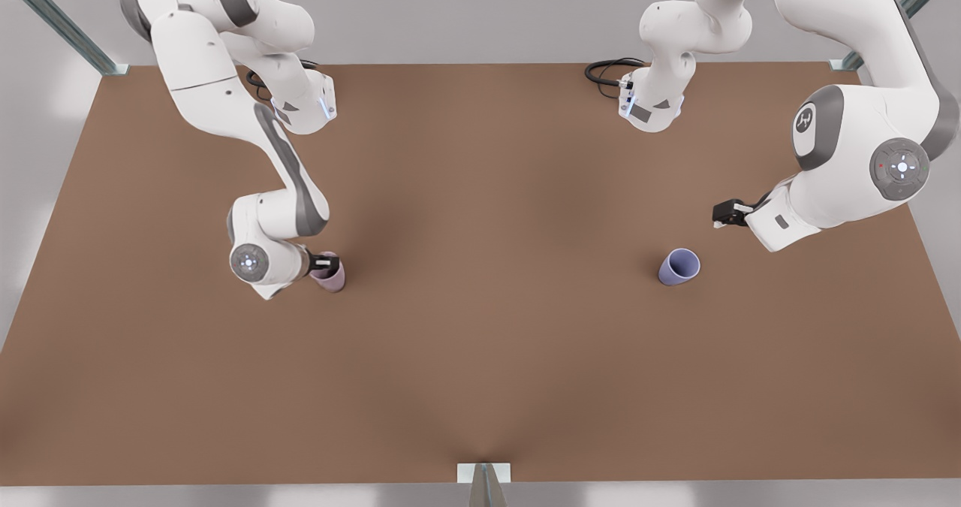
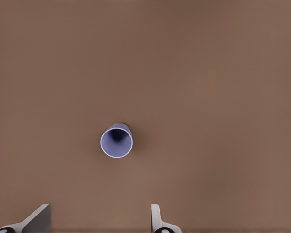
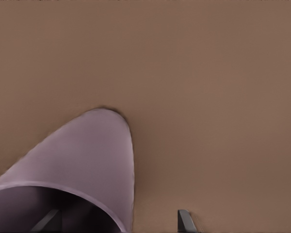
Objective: Stack the cups, with the pink cup at the bottom and the purple cup at the top
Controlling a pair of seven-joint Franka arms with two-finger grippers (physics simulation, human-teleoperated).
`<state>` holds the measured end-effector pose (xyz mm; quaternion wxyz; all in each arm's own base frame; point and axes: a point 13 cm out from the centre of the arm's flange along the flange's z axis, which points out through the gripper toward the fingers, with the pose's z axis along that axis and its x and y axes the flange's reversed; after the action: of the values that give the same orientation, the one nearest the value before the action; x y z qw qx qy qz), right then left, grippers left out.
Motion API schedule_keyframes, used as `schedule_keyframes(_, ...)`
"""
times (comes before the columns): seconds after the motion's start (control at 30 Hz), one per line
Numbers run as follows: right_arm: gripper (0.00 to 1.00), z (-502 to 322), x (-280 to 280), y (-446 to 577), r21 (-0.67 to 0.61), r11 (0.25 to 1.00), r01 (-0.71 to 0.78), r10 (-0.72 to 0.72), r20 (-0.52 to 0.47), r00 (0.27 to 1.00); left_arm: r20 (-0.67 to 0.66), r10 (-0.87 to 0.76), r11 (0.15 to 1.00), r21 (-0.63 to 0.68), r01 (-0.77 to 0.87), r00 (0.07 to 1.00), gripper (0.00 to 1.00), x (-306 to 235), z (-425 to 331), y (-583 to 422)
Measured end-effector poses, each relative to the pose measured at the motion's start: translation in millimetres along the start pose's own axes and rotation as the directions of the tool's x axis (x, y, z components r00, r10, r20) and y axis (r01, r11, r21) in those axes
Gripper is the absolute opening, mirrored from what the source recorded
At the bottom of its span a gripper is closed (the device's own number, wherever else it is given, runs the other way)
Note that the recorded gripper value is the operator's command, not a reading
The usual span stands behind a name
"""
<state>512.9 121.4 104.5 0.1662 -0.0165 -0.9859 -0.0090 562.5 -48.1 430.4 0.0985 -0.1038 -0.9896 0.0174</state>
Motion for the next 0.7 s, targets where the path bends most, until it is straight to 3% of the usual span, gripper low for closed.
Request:
schedule_keyframes(0.03,0.55,2.3,-2.7,-0.2,-0.002,1.000,-0.001,0.001,0.007,1.000,-0.001,0.001,1.000,0.000,-0.001,1.000,1.00,-0.1,0.6,0.0)
schedule_keyframes(0.07,0.42,5.5,-5.2,-0.1,-0.005,1.000,-0.001,0.001,0.012,1.000,-0.003,0.001,1.000,0.000,-0.001,1.000,1.00,-0.2,1.2,0.0)
schedule_keyframes(0.13,0.21,10.0,-11.4,1.0,-0.013,1.000,-0.001,0.002,0.026,1.000,-0.005,0.002,1.000,0.000,-0.002,1.000,1.00,-0.3,2.4,0.0)
schedule_keyframes(0.5,0.21,-25.3,-44.6,24.8,-0.034,0.999,0.039,-0.033,0.159,0.987,-0.009,0.003,1.000,0.000,-0.003,1.000,1.00,0.2,3.3,0.8)
schedule_keyframes(0.7,0.21,-100.4,-51.1,165.4,-0.060,0.978,0.202,-0.174,0.306,0.936,-0.010,0.002,1.000,-0.009,-0.002,1.000,1.00,-1.8,5.6,4.0)
